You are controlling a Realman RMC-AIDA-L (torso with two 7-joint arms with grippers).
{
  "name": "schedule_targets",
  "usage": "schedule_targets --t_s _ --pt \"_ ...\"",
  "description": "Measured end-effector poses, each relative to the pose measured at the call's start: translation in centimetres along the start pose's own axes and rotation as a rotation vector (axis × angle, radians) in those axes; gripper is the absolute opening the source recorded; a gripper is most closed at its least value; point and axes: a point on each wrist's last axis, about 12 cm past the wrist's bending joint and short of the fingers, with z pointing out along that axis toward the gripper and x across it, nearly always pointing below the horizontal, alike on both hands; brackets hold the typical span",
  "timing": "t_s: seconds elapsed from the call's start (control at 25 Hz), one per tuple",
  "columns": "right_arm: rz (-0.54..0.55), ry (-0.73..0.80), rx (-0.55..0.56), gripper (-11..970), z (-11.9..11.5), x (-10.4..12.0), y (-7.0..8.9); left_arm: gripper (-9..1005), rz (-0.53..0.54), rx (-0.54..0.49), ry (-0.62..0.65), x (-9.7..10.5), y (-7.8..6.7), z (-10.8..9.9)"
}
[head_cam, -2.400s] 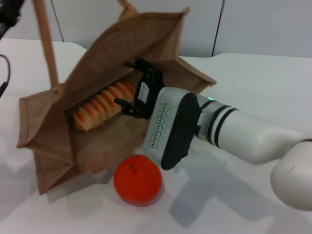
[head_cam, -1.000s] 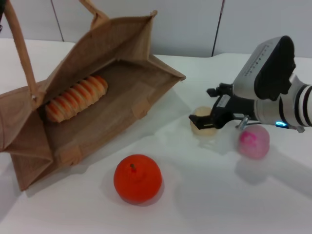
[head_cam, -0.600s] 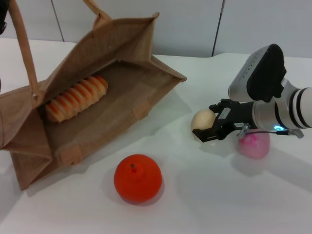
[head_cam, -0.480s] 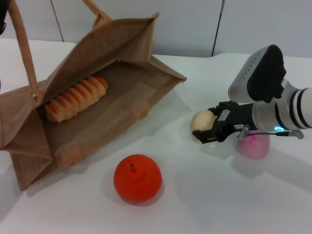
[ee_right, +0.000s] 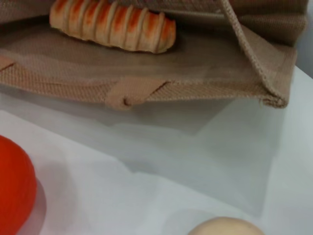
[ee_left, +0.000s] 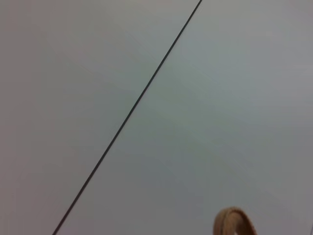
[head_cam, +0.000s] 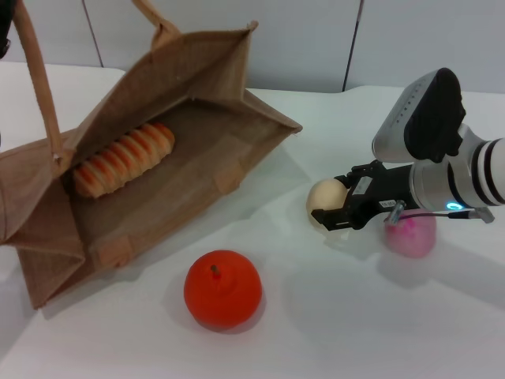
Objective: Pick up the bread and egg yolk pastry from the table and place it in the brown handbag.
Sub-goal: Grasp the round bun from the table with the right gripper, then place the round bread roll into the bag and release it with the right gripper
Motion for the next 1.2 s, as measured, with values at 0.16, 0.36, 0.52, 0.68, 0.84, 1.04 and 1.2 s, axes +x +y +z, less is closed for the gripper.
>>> schedule_targets --t_s 0.16,0.36,0.52,0.68,0.84,1.04,1.2 --pt "-0.008 -0.012 -0.001 727 -0.2 -0.3 0.1 114 -0.001 0.006 0.009 0.1 -0.1 0.2" --pt "-0.057 -0.074 -0.008 689 -1.5 -1.1 0.4 114 -0.001 0.011 0.018 0.2 -0.1 0.5" --pt "-0.104 -0.174 -0.109 663 -3.0 -2.4 1.4 114 -0.003 0.047 0.050 0.7 -0.5 1.5" --pt "-0.174 -0.288 -0.245 630 -4.2 -3.8 2.5 114 -0.007 0.090 0.075 1.1 -1.1 2.7" --pt "-0.228 -0.317 -0.309 604 -3.3 -5.0 3.3 114 -0.018 0.158 0.115 1.7 -2.1 4.4" --pt "-0.276 -0.331 -0.311 586 -0.2 -7.2 4.3 114 -0.039 0.235 0.139 2.3 -3.3 5.8" --pt "-0.348 -0.348 -0.235 582 2.0 -8.5 5.5 114 -0.063 0.293 0.158 2.6 -4.2 6.8"
